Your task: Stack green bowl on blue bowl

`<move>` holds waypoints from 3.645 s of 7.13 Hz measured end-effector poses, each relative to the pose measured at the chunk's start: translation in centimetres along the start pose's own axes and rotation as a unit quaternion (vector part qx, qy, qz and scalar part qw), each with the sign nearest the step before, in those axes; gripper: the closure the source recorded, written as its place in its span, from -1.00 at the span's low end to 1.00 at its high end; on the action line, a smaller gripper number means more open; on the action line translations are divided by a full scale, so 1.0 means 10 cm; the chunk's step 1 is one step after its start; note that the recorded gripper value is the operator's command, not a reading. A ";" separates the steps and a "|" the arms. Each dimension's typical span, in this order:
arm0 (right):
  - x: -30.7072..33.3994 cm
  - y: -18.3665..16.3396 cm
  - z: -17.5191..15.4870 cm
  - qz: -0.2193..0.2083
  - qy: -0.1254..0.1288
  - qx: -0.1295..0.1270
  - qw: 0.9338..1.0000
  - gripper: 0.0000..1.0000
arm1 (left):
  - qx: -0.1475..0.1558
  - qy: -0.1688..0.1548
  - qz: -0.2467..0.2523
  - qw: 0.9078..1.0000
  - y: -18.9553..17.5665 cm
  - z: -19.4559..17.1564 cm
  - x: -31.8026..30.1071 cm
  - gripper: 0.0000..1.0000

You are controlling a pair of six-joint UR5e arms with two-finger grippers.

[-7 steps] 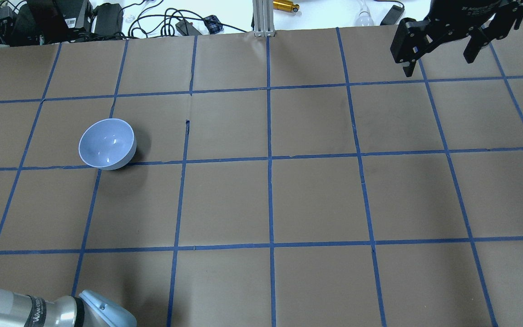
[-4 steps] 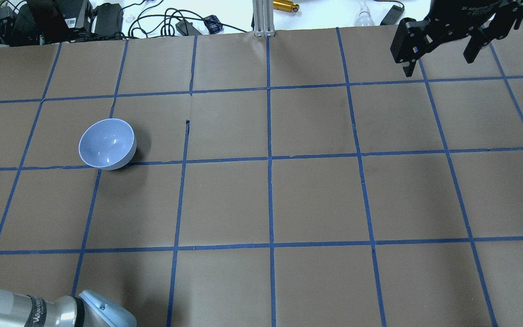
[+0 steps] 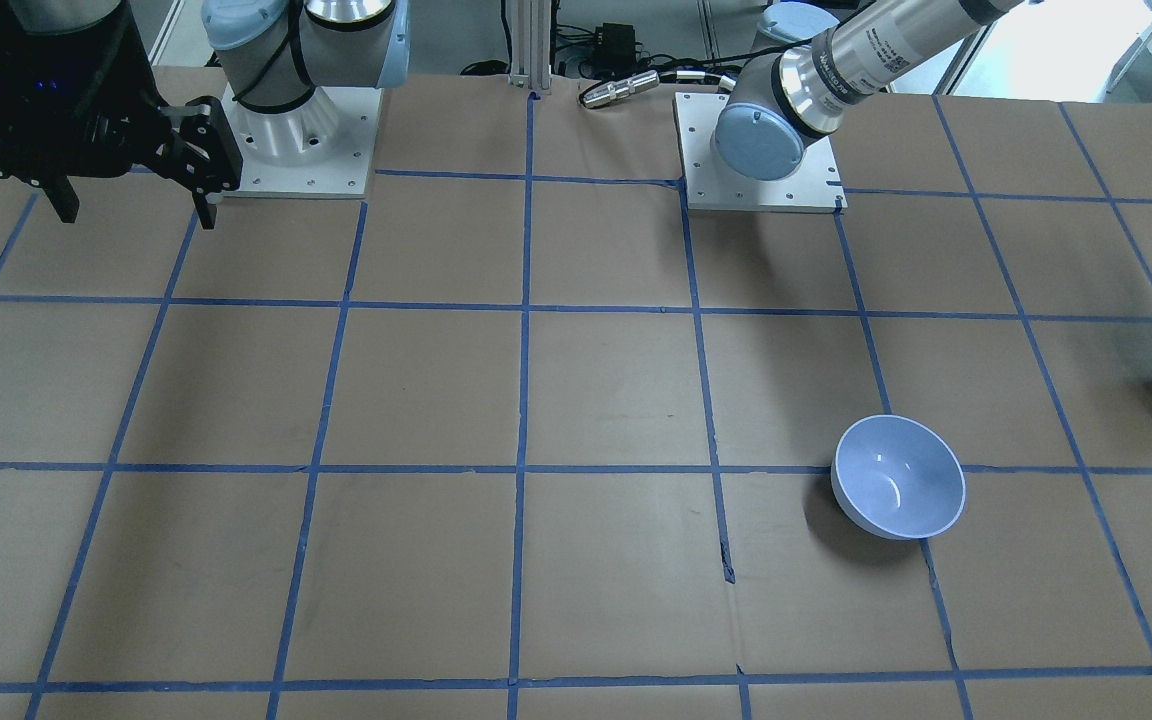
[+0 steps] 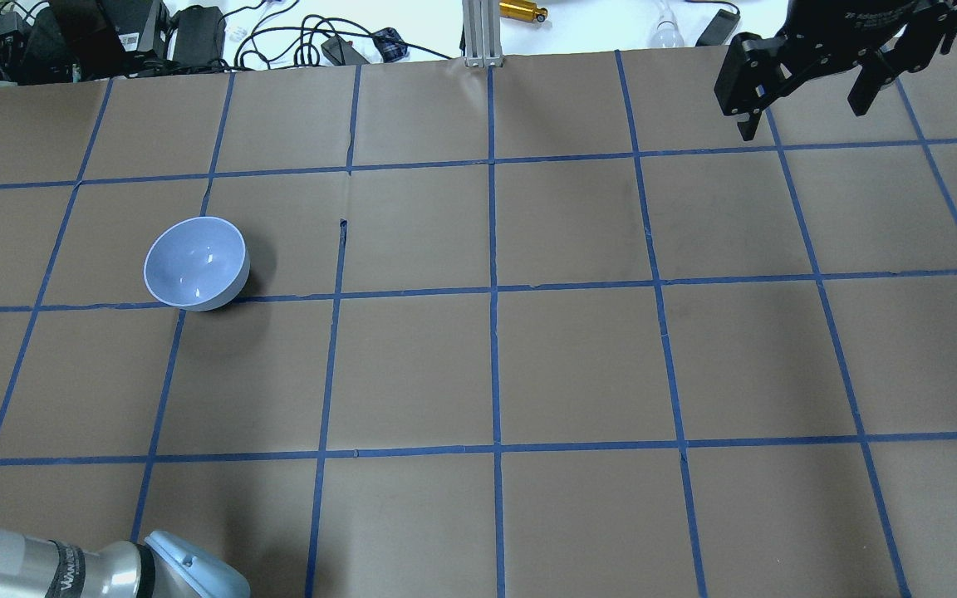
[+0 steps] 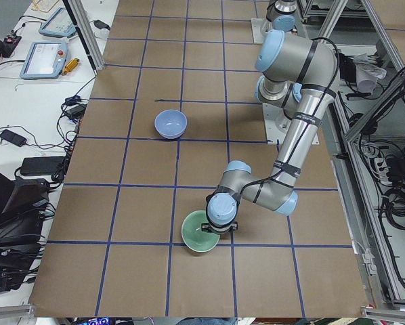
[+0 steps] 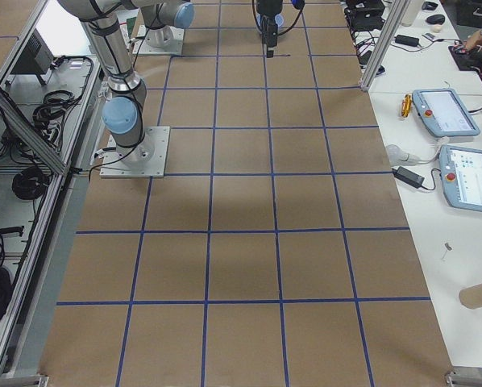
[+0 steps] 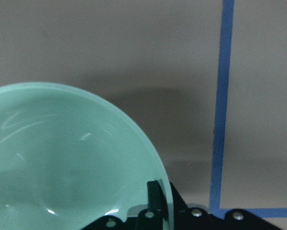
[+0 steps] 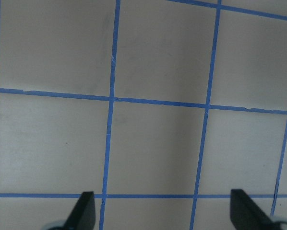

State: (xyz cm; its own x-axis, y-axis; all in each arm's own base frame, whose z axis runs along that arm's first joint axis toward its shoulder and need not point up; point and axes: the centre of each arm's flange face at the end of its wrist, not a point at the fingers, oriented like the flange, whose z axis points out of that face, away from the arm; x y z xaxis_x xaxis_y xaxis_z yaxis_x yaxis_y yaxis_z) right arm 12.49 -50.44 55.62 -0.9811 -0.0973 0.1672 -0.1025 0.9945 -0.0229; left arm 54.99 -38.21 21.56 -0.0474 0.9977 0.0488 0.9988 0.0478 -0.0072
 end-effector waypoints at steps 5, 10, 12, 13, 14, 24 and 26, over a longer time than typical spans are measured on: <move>0.00 0.00 0.00 0.000 0.000 0.000 1.000 -1.00 | -0.002 -0.002 0.000 1.000 0.00 -0.03 0.00 1.00; 0.00 0.00 0.00 0.000 0.000 0.000 1.000 -1.00 | -0.012 -0.024 0.003 1.000 -0.11 -0.34 -0.03 1.00; 0.00 0.00 0.00 0.000 0.000 0.000 1.000 -1.00 | -0.010 -0.036 0.014 0.999 -0.37 -0.54 -0.07 1.00; 0.00 0.00 0.00 0.000 0.000 0.000 1.000 -1.00 | -0.008 -0.047 0.025 0.999 -0.61 -0.66 -0.12 1.00; 0.00 0.00 0.00 0.000 0.000 0.000 1.000 -1.00 | -0.004 -0.064 0.038 0.997 -0.93 -0.79 -0.17 1.00; 0.00 0.00 0.00 0.000 0.000 0.000 1.000 -1.00 | 0.041 -0.080 0.020 0.996 -4.73 -1.20 -0.77 1.00; 0.00 0.00 0.00 0.000 0.000 0.000 1.000 -1.00 | 0.014 -0.098 0.022 0.995 -5.02 -1.07 -0.87 1.00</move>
State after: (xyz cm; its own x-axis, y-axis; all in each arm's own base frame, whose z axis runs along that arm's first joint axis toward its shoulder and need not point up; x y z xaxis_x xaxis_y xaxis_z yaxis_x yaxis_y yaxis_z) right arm 12.50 -50.44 55.62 -0.9811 -0.0973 0.1672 -0.1025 0.9945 -0.0229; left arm 5.35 -49.83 32.19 -0.0068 0.9889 -0.1485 0.9995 0.0020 -0.0326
